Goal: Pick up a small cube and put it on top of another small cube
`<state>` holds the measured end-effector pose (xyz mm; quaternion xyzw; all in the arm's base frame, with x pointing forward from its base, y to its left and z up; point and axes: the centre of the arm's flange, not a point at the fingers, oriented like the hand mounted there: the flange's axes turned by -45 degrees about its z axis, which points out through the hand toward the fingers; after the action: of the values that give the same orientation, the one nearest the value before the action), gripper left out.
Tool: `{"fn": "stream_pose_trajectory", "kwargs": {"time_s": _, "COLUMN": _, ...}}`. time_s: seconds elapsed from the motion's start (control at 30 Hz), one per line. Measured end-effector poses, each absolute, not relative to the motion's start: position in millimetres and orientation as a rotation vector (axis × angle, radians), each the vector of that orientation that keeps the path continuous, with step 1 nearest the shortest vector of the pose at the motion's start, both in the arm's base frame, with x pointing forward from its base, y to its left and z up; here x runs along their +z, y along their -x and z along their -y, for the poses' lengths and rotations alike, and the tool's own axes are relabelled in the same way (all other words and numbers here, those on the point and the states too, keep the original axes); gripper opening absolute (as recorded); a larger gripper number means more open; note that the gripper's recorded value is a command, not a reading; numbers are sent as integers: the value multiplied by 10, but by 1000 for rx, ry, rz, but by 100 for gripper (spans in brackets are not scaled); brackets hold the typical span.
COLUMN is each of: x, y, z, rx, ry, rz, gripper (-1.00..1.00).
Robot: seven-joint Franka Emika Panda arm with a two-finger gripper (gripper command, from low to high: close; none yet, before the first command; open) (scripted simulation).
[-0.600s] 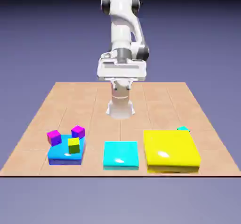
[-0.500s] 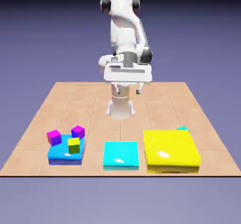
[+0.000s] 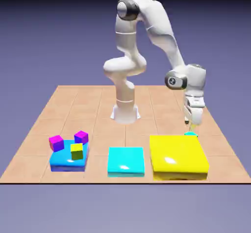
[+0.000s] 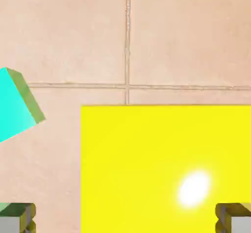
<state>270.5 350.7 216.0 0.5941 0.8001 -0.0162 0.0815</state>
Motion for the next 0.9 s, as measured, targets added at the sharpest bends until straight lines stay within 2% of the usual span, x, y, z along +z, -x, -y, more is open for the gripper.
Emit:
{"fn": "stream_pose_trajectory", "kwargs": {"time_s": 0.07, "x": 1914, "y": -2375, "z": -3712, "rx": -153, "ry": -1552, "rz": -2532, "gripper": 0}}
{"fn": "stream_pose_trajectory", "kwargs": {"time_s": 0.23, "x": 1292, "y": -2418, "z": -3638, "rx": -152, "ry": -1552, "rz": -2532, "gripper": 0}}
{"fn": "stream_pose_trajectory", "kwargs": {"time_s": 0.27, "x": 1235, "y": -2417, "z": -3625, "rx": -153, "ry": -1551, "rz": -2532, "gripper": -100}}
{"fn": "stream_pose_trajectory", "kwargs": {"time_s": 0.33, "x": 1235, "y": -2417, "z": -3625, "rx": -154, "ry": -1551, "rz": -2532, "gripper": -100}}
{"fn": "stream_pose_trajectory", "kwargs": {"time_s": 0.53, "x": 1981, "y": -2315, "z": -3787, "rx": -148, "ry": -1527, "rz": -2536, "gripper": -100}}
{"fn": "stream_pose_trajectory", "kwargs": {"time_s": 0.67, "x": 2458, "y": -3454, "z": -3216, "rx": -172, "ry": -1719, "rz": -2365, "gripper": -100}}
{"fn": "stream_pose_trajectory", "kwargs": {"time_s": 0.77, "x": 2867, "y": -4287, "z": -2355, "rx": -201, "ry": -1912, "rz": -2209, "gripper": -100}}
{"fn": "stream_pose_trajectory", "kwargs": {"time_s": 0.9, "x": 3462, "y": -4941, "z": -1038, "rx": -219, "ry": -2133, "rz": -2027, "gripper": -100}}
